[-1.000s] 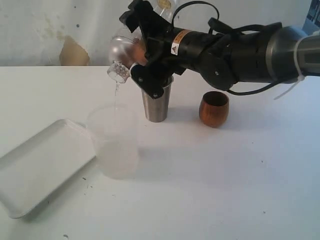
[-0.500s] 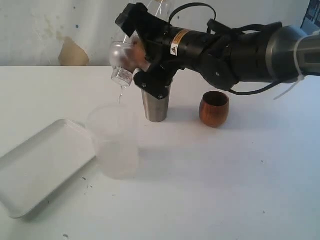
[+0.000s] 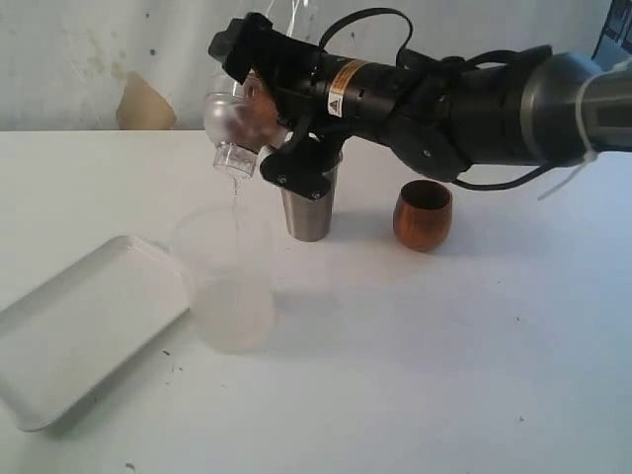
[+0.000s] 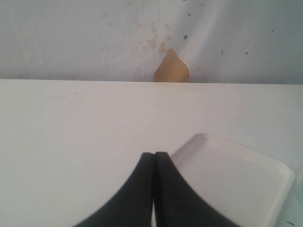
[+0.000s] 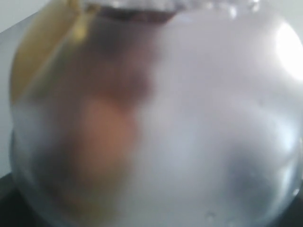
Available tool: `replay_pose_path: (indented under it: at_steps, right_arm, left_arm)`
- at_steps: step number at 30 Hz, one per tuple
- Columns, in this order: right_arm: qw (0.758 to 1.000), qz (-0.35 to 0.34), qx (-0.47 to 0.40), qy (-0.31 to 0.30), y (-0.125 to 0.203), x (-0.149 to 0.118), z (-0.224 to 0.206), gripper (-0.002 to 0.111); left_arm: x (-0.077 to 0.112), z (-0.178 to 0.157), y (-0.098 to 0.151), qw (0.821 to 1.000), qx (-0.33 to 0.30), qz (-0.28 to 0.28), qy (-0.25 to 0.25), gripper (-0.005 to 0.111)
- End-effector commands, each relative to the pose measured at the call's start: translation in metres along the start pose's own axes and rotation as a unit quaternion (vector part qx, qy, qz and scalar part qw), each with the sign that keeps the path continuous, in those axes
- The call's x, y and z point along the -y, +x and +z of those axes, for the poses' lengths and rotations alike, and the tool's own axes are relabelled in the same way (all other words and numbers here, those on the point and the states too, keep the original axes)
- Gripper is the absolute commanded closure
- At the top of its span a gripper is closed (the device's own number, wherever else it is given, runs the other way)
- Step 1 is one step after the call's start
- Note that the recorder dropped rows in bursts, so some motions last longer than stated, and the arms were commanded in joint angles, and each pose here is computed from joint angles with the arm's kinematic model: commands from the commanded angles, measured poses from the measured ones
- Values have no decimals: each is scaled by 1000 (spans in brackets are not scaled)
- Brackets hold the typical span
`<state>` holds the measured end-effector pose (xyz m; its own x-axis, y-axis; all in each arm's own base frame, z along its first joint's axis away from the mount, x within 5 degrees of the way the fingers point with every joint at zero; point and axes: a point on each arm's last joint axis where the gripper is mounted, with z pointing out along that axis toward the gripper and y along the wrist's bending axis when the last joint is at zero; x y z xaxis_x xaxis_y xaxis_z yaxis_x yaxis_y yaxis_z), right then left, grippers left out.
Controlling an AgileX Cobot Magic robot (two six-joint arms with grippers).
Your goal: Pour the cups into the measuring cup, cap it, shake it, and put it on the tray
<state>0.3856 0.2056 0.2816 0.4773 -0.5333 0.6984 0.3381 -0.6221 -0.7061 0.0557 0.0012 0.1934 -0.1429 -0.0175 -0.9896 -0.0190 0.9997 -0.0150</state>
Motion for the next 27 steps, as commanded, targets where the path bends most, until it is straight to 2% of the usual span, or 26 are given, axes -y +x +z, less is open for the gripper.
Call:
replay_pose_path:
  at_steps: [1, 7, 15, 23, 27]
  right_arm:
    - [999, -8, -14, 48, 1, 12, 2, 108]
    - [998, -6, -13, 57, -5, 8, 7, 108]
    - [994, -5, -27, 109, -11, 7, 12, 108]
    - [991, -84, -32, 104, -12, 6, 13, 108]
    - [991, -84, -32, 104, -12, 6, 13, 108]
  left_arm:
    - [0, 0, 1, 1000, -1, -5, 0, 107]
    - [0, 0, 1, 1000, -1, -5, 0, 107]
    - [0, 0, 1, 1000, -1, -5, 0, 107]
    - [0, 0, 1, 1000, -1, -5, 0, 107]
    - [0, 0, 1, 1000, -1, -5, 0, 107]
